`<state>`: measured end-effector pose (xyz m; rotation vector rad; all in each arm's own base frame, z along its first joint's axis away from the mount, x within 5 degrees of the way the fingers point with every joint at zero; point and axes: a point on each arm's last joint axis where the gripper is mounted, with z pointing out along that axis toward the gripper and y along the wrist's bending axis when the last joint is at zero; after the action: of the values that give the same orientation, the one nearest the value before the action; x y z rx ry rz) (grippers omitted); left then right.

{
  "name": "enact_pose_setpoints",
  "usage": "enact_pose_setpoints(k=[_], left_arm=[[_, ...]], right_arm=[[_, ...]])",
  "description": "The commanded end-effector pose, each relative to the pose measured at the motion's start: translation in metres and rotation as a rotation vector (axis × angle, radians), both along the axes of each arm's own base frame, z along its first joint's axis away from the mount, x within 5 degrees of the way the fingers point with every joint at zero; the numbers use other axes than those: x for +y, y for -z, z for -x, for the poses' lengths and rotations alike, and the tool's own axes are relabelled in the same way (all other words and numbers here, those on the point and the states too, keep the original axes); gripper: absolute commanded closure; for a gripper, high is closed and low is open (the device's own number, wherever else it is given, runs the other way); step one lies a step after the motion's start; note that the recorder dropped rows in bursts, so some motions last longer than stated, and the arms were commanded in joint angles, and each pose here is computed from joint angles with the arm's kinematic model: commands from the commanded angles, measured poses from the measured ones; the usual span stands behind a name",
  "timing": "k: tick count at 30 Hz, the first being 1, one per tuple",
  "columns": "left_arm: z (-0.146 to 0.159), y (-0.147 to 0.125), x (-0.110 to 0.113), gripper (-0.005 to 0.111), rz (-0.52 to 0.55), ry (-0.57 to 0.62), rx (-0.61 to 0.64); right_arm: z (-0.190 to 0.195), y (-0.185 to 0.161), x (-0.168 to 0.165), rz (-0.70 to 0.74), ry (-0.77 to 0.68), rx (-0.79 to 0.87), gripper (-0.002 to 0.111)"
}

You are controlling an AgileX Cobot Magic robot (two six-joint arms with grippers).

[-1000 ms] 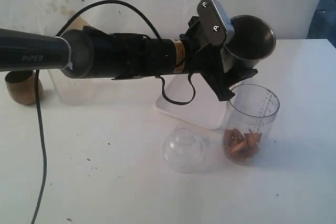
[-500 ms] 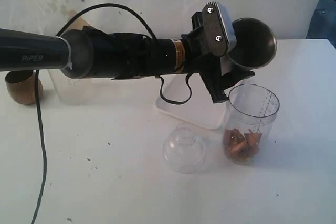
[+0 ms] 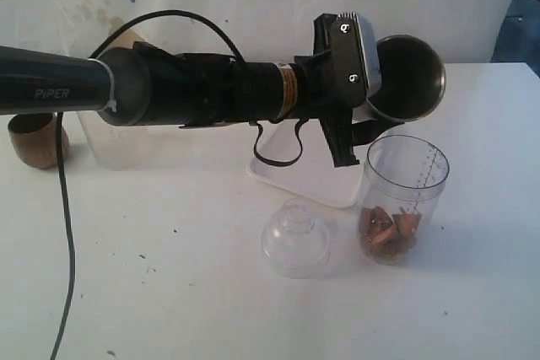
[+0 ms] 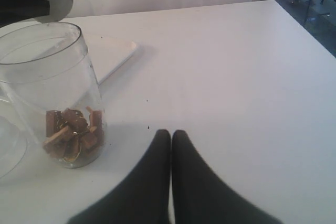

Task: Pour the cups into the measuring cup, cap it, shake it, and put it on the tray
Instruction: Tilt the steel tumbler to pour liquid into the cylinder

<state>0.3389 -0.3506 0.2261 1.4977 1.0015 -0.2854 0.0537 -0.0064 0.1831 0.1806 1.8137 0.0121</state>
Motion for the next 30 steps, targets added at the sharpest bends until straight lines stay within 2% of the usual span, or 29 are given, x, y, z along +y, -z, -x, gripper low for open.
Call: enact_pose_setpoints(k=[1,9,21,30], left_arm=[[0.0020,-0.0159,-0.0019,0.107,0.034,0.034,-0.081],[0.0020,-0.0159,-0.0019,0.107,0.027,0.038,-0.101],[0.0014,-0.0159,-0.0013,0.107,-0.018,0.061,-0.216],[0.0013,-0.0158,-0.0012,0.107,-0.027,0.063,-0.233]], right_arm=[[0.0002,-0.0001,0.0003,-0.001,-0.005,-0.006,0.108],[0.0002,-0.0001,0.0003,-0.001,-0.005,-0.006,0.108],[0.0002,-0.0001,0.0003,-0.001,-0.005,-0.006,0.108],[0.0002,-0.0001,0.0003,-0.001,-0.005,-0.006,0.108]])
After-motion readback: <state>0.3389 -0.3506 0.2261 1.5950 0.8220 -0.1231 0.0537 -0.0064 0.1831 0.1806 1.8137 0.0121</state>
